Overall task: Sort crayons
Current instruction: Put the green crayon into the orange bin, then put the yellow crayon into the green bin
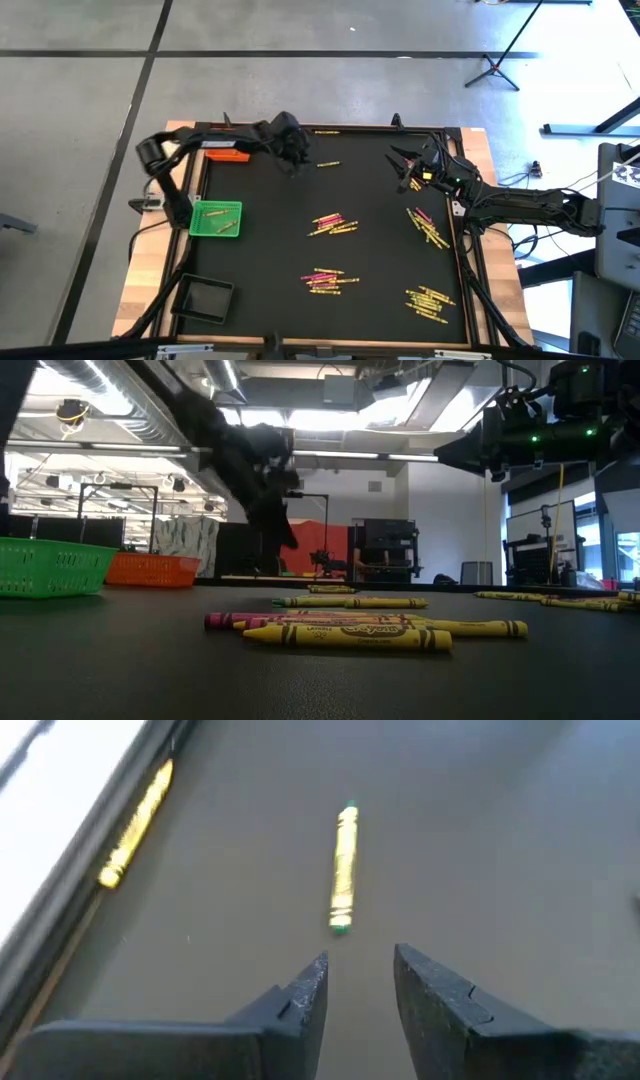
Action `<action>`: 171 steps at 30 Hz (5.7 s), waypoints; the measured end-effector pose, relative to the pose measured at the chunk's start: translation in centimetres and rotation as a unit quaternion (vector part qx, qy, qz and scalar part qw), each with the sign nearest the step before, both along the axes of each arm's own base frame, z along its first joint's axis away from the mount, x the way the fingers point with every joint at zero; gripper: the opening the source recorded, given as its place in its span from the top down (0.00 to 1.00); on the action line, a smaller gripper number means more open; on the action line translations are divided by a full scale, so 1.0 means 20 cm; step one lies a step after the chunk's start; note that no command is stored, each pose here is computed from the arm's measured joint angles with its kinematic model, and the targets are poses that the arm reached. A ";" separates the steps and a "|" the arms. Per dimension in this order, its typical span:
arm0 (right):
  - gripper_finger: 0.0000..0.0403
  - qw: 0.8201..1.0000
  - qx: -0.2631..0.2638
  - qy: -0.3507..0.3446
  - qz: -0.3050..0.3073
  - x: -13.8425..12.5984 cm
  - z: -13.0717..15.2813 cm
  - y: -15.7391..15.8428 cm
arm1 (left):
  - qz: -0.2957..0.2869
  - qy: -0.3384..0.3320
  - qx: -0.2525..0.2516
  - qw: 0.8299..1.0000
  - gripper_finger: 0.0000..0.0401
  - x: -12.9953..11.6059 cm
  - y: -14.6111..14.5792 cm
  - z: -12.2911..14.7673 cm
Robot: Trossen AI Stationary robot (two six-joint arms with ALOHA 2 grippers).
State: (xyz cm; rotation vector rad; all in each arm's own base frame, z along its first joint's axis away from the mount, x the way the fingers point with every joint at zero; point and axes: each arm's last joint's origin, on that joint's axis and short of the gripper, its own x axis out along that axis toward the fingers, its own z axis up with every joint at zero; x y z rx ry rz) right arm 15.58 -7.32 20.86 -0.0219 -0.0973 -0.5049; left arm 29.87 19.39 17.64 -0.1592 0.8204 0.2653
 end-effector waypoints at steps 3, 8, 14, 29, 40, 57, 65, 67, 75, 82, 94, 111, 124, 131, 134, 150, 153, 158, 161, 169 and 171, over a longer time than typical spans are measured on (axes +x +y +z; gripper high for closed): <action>0.62 1.000 0.000 0.000 0.000 0.00 0.00 0.00 | -0.010 0.000 -0.007 1.000 0.75 0.00 0.07 -0.10; 0.62 1.000 0.000 0.000 0.000 0.00 0.00 0.00 | -0.032 0.003 -0.003 0.999 0.75 0.00 0.14 -0.21; 0.62 1.000 -0.001 -0.001 -0.001 0.00 0.00 0.00 | -0.052 0.015 0.003 0.999 0.75 0.09 0.23 -0.23; 0.62 1.000 0.000 0.002 -0.010 0.00 0.00 0.00 | -0.077 0.112 -0.072 0.988 0.75 0.38 0.26 -0.21; 0.62 1.000 0.000 0.003 -0.009 0.00 0.00 0.00 | -0.071 0.162 -0.081 0.981 0.75 0.32 0.29 -0.25; 0.62 1.000 0.000 0.003 -0.009 0.00 0.00 0.00 | -0.098 0.188 -0.058 0.976 0.96 0.32 0.28 -0.28; 0.62 1.000 0.000 0.003 -0.010 0.00 0.00 0.00 | -0.098 0.196 -0.050 0.974 0.99 0.34 0.25 -0.26; 0.62 1.000 0.000 0.003 -0.009 0.00 0.00 0.00 | -0.095 0.212 -0.037 0.972 0.99 0.35 0.23 -0.23; 0.62 1.000 0.000 0.003 -0.010 0.00 0.00 0.00 | -0.105 0.256 -0.002 0.961 0.98 0.37 0.06 0.04; 0.62 1.000 0.000 0.003 -0.008 0.00 0.00 0.00 | -0.097 0.266 0.004 0.959 0.98 0.30 -0.15 0.32; 0.62 1.000 0.000 0.004 -0.008 0.00 0.00 0.00 | -0.079 0.238 -0.019 0.968 0.98 0.03 -0.57 0.66; 0.62 1.000 -0.001 -0.001 -0.008 0.00 0.00 0.00 | 0.164 0.235 0.085 0.954 0.98 -0.50 -0.76 0.58; 0.62 1.000 -0.002 0.001 -0.008 0.00 0.00 0.00 | 0.278 0.330 0.093 0.897 0.98 -0.63 -0.23 0.35; 0.62 1.000 -0.011 0.005 -0.014 0.00 0.00 0.00 | 0.291 0.372 0.055 0.880 0.98 -0.69 -0.01 0.21; 0.62 1.000 -0.011 0.006 -0.014 0.00 0.00 0.00 | 0.294 0.384 0.047 0.874 0.98 -0.71 0.05 0.16; 0.62 1.000 -0.009 0.009 -0.014 0.00 0.00 0.00 | 0.277 0.353 0.044 0.893 0.72 -0.63 0.08 0.26; 0.62 1.000 -0.009 0.008 -0.014 0.00 0.00 0.00 | 0.252 0.272 0.038 0.928 0.71 -0.53 0.08 0.30; 0.62 1.000 -0.008 0.007 -0.014 0.00 0.00 0.00 | 0.207 0.111 0.010 0.972 0.71 -0.38 0.10 0.32; 0.62 1.000 -0.007 0.007 -0.014 0.00 0.00 0.00 | 0.197 0.052 -0.016 0.979 0.71 -0.30 0.14 0.28; 0.62 1.000 -0.008 0.005 -0.014 0.00 0.00 0.00 | 0.187 -0.027 -0.068 0.980 0.71 -0.11 0.29 0.07; 0.62 1.000 -0.008 0.004 -0.014 0.00 0.00 0.00 | 0.189 -0.028 -0.077 0.979 0.71 -0.06 0.34 0.05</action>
